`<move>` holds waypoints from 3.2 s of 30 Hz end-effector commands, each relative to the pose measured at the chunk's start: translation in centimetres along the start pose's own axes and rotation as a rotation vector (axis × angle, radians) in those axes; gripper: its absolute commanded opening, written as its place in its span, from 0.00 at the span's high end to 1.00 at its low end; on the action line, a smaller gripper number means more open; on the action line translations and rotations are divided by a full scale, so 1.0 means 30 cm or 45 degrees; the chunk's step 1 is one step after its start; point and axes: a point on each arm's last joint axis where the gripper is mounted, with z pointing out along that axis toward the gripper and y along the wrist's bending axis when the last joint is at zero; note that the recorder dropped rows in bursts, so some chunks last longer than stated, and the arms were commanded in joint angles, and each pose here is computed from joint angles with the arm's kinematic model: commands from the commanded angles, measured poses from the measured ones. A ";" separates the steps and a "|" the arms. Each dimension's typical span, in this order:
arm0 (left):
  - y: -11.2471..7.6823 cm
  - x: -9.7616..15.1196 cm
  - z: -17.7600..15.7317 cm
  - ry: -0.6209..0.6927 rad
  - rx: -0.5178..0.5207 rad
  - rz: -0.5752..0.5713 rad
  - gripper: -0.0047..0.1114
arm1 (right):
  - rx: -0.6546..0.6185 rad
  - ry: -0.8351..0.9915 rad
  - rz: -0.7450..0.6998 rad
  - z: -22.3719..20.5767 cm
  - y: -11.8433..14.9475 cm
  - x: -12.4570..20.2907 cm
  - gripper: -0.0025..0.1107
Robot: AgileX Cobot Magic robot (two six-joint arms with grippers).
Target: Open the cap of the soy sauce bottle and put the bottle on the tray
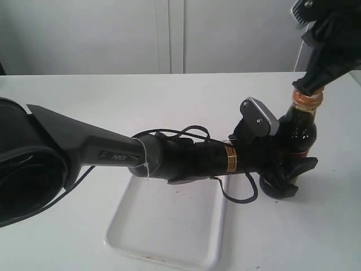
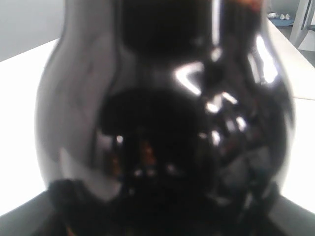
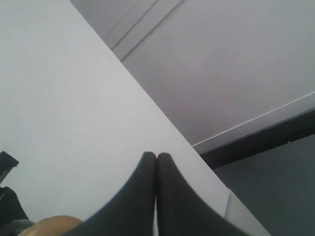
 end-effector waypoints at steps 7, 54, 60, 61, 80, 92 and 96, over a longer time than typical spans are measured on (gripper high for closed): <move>-0.011 0.062 0.003 0.135 -0.004 0.015 0.96 | 0.015 0.147 0.215 -0.050 -0.068 -0.036 0.98; -0.004 0.073 0.001 0.184 -0.038 -0.026 0.96 | -0.271 0.897 0.784 0.077 -0.138 0.281 0.98; -0.003 0.055 -0.001 0.170 -0.042 -0.024 0.96 | -0.270 0.895 0.782 0.077 -0.139 0.280 0.98; -0.003 0.049 -0.002 0.168 -0.044 -0.021 0.96 | -0.270 0.895 0.782 0.077 -0.139 0.280 0.98; -0.006 -0.234 -0.065 0.088 -0.099 0.140 0.96 | -0.258 0.860 0.796 0.083 -0.142 0.275 0.98; 0.060 -0.285 -0.118 0.110 -0.178 0.139 0.96 | -0.232 0.805 0.813 0.092 -0.150 0.266 0.98; 0.083 -0.288 -0.131 0.100 -0.193 0.114 0.96 | -0.230 0.799 0.814 0.093 -0.150 0.265 0.98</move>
